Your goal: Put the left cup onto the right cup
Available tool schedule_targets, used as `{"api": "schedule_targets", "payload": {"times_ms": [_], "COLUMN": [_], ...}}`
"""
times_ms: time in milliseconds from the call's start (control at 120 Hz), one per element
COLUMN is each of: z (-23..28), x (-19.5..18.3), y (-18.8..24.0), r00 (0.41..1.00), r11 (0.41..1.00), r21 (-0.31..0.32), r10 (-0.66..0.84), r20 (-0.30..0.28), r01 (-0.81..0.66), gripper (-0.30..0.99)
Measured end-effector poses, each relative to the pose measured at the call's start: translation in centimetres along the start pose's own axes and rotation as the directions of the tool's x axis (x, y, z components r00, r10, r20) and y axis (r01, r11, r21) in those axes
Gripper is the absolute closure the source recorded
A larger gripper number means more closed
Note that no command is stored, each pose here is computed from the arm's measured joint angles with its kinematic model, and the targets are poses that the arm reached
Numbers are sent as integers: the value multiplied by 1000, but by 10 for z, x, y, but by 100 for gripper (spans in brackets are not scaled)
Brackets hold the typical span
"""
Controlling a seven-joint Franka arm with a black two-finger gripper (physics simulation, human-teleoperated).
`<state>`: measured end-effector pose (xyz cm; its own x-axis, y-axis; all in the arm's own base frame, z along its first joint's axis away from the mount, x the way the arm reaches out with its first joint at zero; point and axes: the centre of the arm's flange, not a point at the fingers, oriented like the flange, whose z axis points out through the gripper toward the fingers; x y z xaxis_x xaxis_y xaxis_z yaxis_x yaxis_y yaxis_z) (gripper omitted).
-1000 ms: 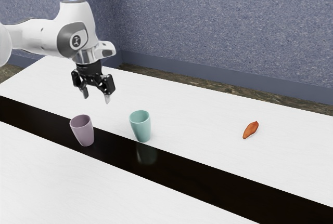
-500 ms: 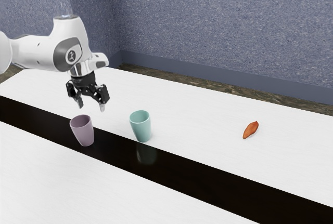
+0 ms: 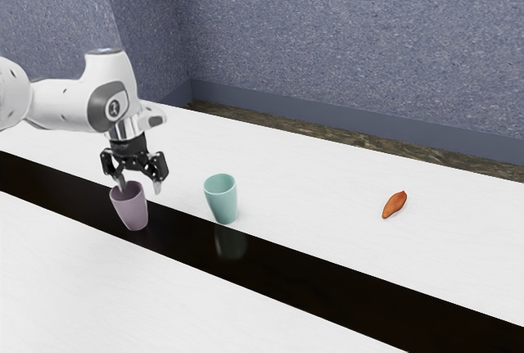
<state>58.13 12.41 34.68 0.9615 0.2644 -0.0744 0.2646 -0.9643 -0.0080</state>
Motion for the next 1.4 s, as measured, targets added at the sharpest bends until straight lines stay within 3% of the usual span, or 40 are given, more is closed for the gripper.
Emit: {"api": "schedule_targets", "payload": {"times_ms": [600, 833, 1075, 1400], "z": [44, 48, 40, 38], "x": [10, 14, 19, 20], "y": [-9, -11, -9, -12], "r00": [998, 998, 999, 999], "r11": [999, 999, 999, 999], "r21": [3, 4, 4, 13], "r10": [-46, -52, -48, -42], "r20": [30, 17, -5, -12], "r01": [46, 52, 48, 42], "gripper": [4, 11, 28, 62]}}
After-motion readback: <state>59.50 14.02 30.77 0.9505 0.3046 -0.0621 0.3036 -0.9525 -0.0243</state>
